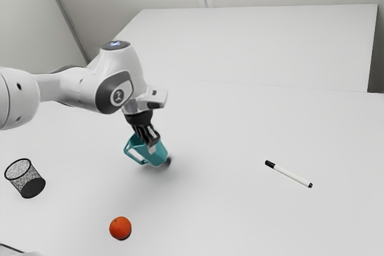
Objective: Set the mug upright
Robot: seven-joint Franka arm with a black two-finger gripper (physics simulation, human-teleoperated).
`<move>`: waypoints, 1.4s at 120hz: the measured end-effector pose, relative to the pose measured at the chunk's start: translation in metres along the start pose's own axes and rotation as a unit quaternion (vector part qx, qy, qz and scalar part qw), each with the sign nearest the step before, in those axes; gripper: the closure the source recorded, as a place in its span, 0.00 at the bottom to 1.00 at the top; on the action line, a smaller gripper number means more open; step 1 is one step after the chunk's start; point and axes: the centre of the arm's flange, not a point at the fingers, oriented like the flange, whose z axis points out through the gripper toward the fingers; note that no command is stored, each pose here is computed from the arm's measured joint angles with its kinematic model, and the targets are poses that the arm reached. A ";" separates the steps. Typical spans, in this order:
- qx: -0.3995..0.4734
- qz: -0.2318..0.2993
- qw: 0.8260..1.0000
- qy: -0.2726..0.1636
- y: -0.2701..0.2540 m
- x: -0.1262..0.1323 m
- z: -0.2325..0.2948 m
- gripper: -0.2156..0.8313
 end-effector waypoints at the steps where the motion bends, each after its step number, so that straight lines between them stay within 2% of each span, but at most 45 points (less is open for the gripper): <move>1: 0.000 0.000 1.000 -0.001 0.000 0.001 0.000 0.96; 30: -0.002 -0.016 1.000 -0.027 0.011 0.011 0.014 0.96; 61: 0.001 -0.055 0.998 -0.040 0.001 0.009 0.023 0.95; 89: 0.007 -0.064 0.997 -0.038 0.013 0.013 0.021 0.64; 121: 0.045 -0.086 0.995 0.000 0.012 0.017 -0.026 0.44; 141: 0.063 -0.091 0.993 0.033 0.017 0.030 -0.077 0.31; 168: 0.050 -0.107 0.988 0.101 0.012 0.056 -0.193 0.24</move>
